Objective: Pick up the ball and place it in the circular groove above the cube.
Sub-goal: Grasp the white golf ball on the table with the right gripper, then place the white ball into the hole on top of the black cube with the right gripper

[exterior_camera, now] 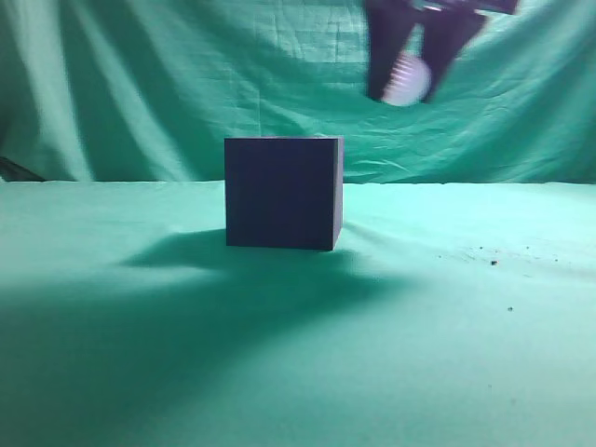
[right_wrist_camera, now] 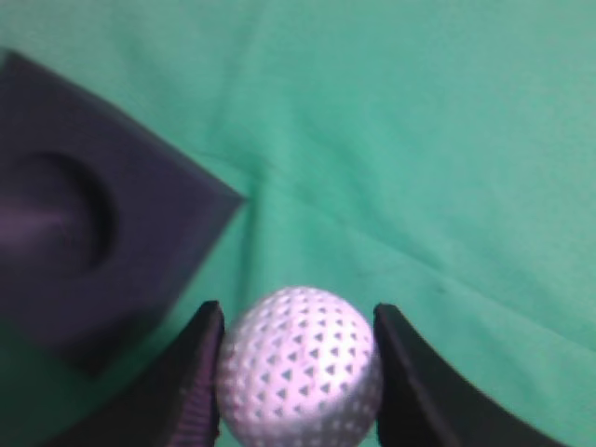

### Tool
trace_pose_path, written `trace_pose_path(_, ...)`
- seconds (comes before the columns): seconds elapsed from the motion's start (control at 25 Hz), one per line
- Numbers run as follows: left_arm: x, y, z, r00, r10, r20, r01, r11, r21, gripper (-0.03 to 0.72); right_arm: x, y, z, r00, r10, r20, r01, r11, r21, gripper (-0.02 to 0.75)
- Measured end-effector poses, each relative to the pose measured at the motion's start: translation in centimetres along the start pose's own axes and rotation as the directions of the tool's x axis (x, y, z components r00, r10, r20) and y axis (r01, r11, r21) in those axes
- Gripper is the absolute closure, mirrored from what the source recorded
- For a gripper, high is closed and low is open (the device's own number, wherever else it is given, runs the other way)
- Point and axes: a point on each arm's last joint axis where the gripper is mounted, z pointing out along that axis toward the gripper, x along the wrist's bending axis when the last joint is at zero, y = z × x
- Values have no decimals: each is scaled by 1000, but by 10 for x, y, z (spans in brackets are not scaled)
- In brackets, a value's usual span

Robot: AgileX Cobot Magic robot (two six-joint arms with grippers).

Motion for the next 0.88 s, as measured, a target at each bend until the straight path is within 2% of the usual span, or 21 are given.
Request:
trace_pose_path(0.12,0,0,0,1000,0,0,0,1000,0,688,41,4,-4,994,-78,-72,75,996,-45,423)
trace_pose_path(0.24,0,0,0,1000,0,0,0,1000,0,688,65,7,-2,986,-133,-98,123,987,-101,423)
trace_pose_path(0.36,0,0,0,1000,0,0,0,1000,0,688,71,11,11,984,-147,-99,135,983,-125,423)
trace_pose_path(0.6,0,0,0,1000,0,0,0,1000,0,688,69,11,35,983,-172,-69,165,981,-98,423)
trace_pose_path(0.8,0,0,0,1000,0,0,0,1000,0,688,69,14,39,982,-178,-61,170,978,-118,423)
trace_pose_path(0.84,0,0,0,1000,0,0,0,1000,0,688,69,14,39,982,-178,-61,169,978,-124,346)
trace_pose_path(0.88,0,0,0,1000,0,0,0,1000,0,688,69,14,39,982,-178,-61,169,978,-124,302)
